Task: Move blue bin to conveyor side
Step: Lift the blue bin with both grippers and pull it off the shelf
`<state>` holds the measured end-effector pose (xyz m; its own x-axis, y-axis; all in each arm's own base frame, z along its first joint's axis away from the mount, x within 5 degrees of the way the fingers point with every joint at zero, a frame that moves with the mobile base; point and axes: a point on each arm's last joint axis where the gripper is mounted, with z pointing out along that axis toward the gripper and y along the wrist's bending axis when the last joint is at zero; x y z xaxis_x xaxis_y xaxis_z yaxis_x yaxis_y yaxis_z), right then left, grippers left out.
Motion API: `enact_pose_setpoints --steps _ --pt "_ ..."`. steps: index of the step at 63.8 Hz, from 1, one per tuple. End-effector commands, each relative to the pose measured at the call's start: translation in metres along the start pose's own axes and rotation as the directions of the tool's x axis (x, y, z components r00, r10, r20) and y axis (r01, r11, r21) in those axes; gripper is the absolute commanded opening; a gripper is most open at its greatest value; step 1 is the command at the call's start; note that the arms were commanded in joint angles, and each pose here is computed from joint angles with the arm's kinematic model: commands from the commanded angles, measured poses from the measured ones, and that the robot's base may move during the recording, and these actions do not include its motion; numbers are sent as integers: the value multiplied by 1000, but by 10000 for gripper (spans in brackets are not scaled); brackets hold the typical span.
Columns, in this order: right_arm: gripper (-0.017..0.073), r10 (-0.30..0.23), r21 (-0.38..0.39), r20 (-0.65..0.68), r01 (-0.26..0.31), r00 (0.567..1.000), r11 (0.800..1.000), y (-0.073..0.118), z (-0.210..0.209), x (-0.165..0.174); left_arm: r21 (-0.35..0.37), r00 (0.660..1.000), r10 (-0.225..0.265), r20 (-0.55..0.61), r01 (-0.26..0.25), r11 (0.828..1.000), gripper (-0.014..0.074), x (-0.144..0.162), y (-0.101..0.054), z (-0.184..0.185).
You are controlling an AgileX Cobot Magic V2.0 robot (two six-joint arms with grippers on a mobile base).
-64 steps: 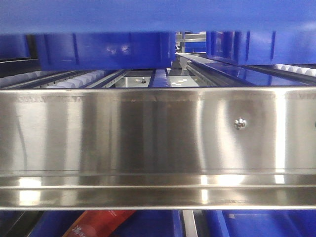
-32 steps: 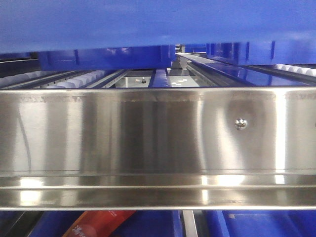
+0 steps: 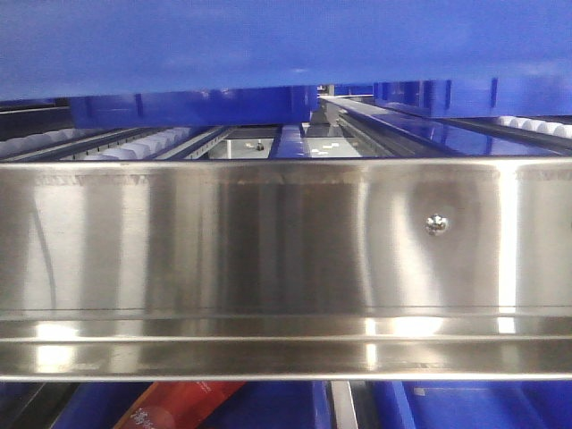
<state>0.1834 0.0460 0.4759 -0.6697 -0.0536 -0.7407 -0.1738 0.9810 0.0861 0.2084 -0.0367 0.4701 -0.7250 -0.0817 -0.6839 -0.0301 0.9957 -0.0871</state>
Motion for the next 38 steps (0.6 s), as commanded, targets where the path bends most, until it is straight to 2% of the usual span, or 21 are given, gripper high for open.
enact_pose_setpoints --steps 1,38 --pt "-88 -19 -3 153 20 988 1000 0 -14 -10 28 994 3 109 -6 1000 -18 -6 -1 -13" --pt "-88 -19 -4 164 20 986 1000 0 -14 -11 28 994 3 109 -6 1000 -18 -6 -1 -13"
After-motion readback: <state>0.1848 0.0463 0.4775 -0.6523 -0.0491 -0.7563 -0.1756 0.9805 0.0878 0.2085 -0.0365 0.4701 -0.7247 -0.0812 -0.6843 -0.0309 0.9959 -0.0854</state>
